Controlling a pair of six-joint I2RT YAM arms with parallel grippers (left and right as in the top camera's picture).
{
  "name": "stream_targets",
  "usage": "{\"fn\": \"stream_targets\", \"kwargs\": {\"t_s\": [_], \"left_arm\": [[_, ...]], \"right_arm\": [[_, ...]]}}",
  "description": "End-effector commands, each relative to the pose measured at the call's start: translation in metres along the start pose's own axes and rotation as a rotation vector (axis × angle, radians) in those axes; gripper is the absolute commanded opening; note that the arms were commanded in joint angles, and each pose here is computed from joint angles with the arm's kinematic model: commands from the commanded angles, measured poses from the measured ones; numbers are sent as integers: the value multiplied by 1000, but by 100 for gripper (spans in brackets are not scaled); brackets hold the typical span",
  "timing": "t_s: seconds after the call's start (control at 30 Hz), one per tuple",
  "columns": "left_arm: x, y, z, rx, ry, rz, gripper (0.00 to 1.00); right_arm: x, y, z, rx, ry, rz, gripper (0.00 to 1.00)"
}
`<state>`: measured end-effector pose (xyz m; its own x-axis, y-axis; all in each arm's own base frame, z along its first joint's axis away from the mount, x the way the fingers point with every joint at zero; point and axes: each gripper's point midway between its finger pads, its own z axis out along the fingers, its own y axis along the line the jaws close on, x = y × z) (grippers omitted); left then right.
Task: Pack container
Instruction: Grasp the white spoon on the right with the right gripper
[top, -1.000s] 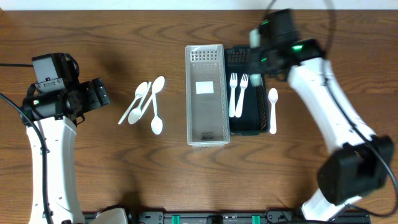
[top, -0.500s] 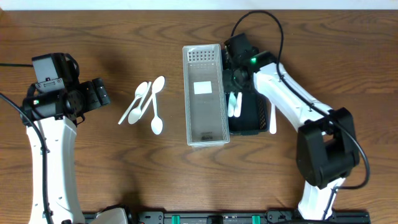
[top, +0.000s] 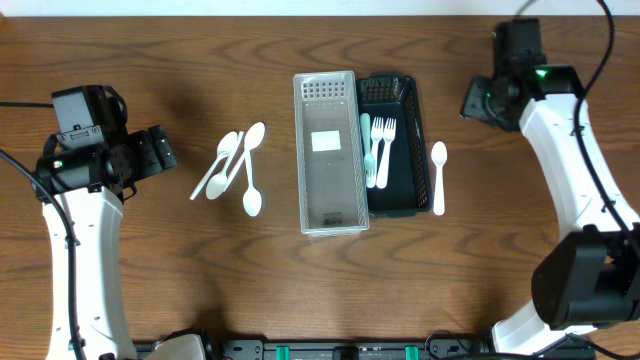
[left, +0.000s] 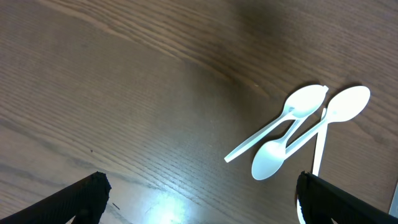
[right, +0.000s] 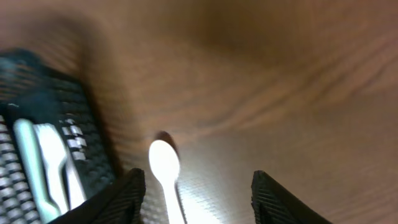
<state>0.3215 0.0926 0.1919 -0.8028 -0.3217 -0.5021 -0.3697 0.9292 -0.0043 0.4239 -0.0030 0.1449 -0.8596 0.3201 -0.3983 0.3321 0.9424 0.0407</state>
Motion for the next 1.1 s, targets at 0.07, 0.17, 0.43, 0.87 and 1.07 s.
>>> {"fn": "stream_targets", "kwargs": {"t_s": [0.07, 0.17, 0.43, 0.87, 1.07], "left_arm": [[-6, 1, -4, -2, -14, 9, 98], [-6, 1, -4, -2, -14, 9, 98], [-6, 1, -4, -2, -14, 9, 98], [-6, 1, -4, -2, -14, 9, 98], [-6, 1, -4, -2, -14, 9, 98]], "right_arm": [[56, 11, 43, -73, 206, -7, 55], [78, 15, 52, -72, 251, -49, 53], [116, 19, 70, -65, 305, -114, 50], [145, 7, 95, -47, 314, -117, 40], [140, -5, 97, 22, 289, -128, 37]]}}
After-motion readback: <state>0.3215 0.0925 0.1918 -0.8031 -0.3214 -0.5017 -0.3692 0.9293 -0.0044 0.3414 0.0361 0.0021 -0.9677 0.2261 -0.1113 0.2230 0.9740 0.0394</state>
